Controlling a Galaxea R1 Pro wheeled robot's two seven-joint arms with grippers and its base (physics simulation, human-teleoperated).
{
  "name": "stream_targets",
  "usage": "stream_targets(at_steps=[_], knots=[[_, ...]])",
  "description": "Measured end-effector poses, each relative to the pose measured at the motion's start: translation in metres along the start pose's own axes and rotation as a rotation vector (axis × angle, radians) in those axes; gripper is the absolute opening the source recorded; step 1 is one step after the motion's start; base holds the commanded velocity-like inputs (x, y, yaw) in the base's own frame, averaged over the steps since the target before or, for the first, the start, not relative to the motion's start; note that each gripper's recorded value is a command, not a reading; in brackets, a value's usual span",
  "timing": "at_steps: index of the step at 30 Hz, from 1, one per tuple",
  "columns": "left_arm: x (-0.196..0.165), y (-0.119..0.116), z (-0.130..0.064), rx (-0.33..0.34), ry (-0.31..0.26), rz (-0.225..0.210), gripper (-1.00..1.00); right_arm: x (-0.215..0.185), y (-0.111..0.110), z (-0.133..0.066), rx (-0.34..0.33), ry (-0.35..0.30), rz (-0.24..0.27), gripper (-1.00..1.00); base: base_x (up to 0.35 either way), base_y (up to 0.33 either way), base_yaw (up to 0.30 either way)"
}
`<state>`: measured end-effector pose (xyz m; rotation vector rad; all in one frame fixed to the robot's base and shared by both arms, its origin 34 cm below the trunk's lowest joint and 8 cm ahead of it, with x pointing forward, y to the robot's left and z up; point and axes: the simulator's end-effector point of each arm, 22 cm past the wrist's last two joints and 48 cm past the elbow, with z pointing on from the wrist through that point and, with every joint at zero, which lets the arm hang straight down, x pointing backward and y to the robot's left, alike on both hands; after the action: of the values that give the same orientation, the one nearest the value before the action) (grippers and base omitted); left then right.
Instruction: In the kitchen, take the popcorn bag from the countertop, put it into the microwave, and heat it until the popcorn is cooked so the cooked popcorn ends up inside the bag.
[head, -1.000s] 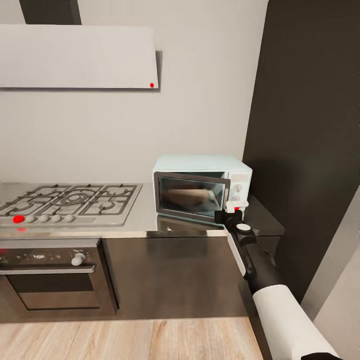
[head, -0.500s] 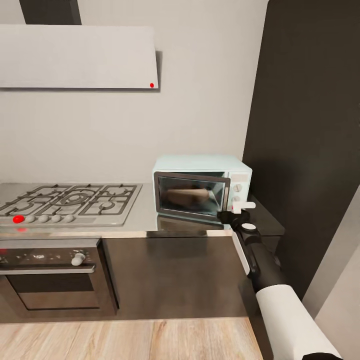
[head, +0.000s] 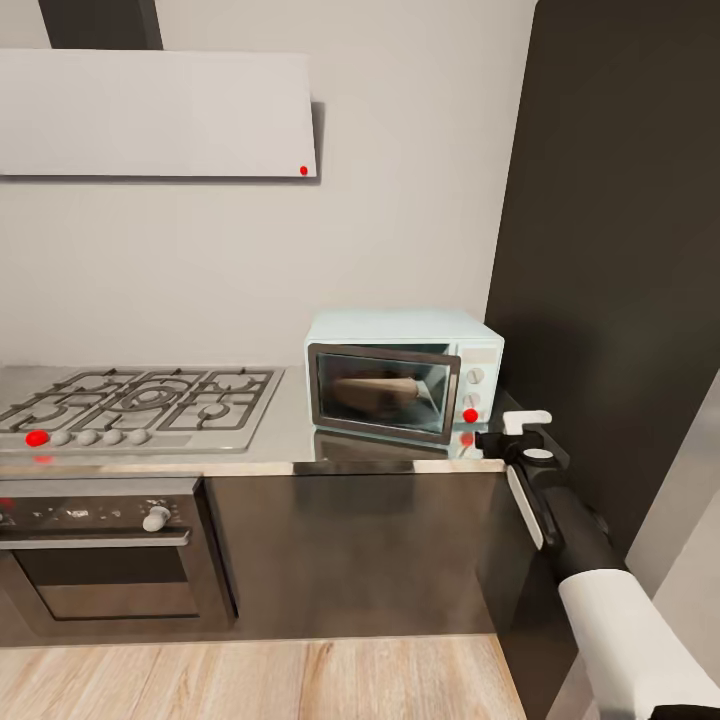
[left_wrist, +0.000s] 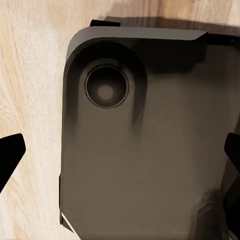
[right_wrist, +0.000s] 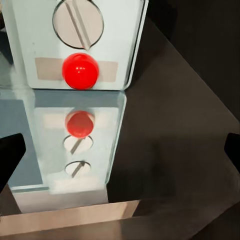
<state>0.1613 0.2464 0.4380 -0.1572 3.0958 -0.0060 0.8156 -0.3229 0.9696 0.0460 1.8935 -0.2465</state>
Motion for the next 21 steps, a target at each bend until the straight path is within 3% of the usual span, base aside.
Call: stream_targets(at_steps=[11, 21], knots=[[0.0, 0.0, 0.0, 0.0, 0.001, 0.0, 1.0, -0.011, 0.005, -0.001, -0.007, -0.051, 0.014, 1.0, 0.121, 0.0, 0.0], [0.001, 0.0, 0.0, 0.0, 0.002, 0.0, 1.0, -0.012, 0.005, -0.001, -0.007, -0.056, 0.015, 1.0, 0.187, 0.0, 0.0]])
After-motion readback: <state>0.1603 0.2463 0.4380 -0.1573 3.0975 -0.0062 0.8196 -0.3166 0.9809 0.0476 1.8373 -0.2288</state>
